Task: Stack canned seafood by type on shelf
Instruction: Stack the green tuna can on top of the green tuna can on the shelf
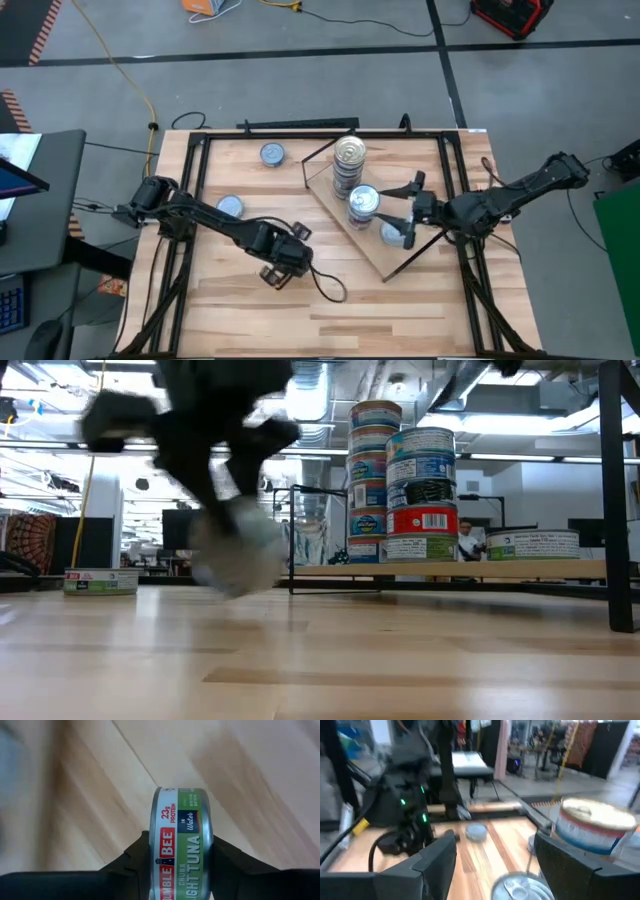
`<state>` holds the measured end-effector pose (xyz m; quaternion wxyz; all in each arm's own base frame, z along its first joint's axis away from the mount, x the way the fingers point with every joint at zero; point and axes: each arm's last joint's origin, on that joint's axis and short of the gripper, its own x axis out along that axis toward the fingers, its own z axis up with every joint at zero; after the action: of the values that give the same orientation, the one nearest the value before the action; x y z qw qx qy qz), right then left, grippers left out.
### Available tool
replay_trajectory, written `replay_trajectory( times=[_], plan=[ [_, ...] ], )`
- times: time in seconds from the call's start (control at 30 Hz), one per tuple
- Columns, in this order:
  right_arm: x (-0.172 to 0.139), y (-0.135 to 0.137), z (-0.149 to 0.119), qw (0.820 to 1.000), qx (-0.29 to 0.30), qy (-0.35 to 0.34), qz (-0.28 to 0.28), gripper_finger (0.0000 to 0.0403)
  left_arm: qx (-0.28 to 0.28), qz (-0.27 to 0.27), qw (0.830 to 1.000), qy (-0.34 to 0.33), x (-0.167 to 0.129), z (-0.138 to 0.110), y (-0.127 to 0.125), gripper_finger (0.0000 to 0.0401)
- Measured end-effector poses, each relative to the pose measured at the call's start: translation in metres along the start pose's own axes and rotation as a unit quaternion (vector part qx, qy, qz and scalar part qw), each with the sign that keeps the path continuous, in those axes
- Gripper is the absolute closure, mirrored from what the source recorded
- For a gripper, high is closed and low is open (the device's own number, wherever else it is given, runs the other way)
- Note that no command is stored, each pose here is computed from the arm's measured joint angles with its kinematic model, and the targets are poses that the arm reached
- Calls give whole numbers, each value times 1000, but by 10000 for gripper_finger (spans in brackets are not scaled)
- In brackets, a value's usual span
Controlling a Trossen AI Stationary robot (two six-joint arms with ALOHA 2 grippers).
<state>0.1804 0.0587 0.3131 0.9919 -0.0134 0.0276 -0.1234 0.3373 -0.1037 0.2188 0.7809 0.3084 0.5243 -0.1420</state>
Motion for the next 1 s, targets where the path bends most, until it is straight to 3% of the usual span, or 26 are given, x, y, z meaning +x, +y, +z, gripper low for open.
replay_trajectory(
  times=[0.17,0.33,0.5,0.57,0.77,1.0],
  plan=[
    [-19,-4,11,999,12,-27,24,108,25,128,986,-102,-6,27,9,269],
    [-28,-7,12,999,-4,-26,34,108,29,250,950,-187,-19,48,26,269],
    [-35,-13,17,999,-7,-39,33,108,46,295,912,-281,-16,59,45,269],
    [-38,-15,17,998,-13,-41,37,108,57,308,909,-275,-2,59,50,269],
    [-48,-12,18,996,-24,-47,67,108,89,407,867,-272,31,70,55,269],
    [-55,-9,22,993,-31,-64,89,108,61,398,861,-311,42,67,65,261]
  ],
)
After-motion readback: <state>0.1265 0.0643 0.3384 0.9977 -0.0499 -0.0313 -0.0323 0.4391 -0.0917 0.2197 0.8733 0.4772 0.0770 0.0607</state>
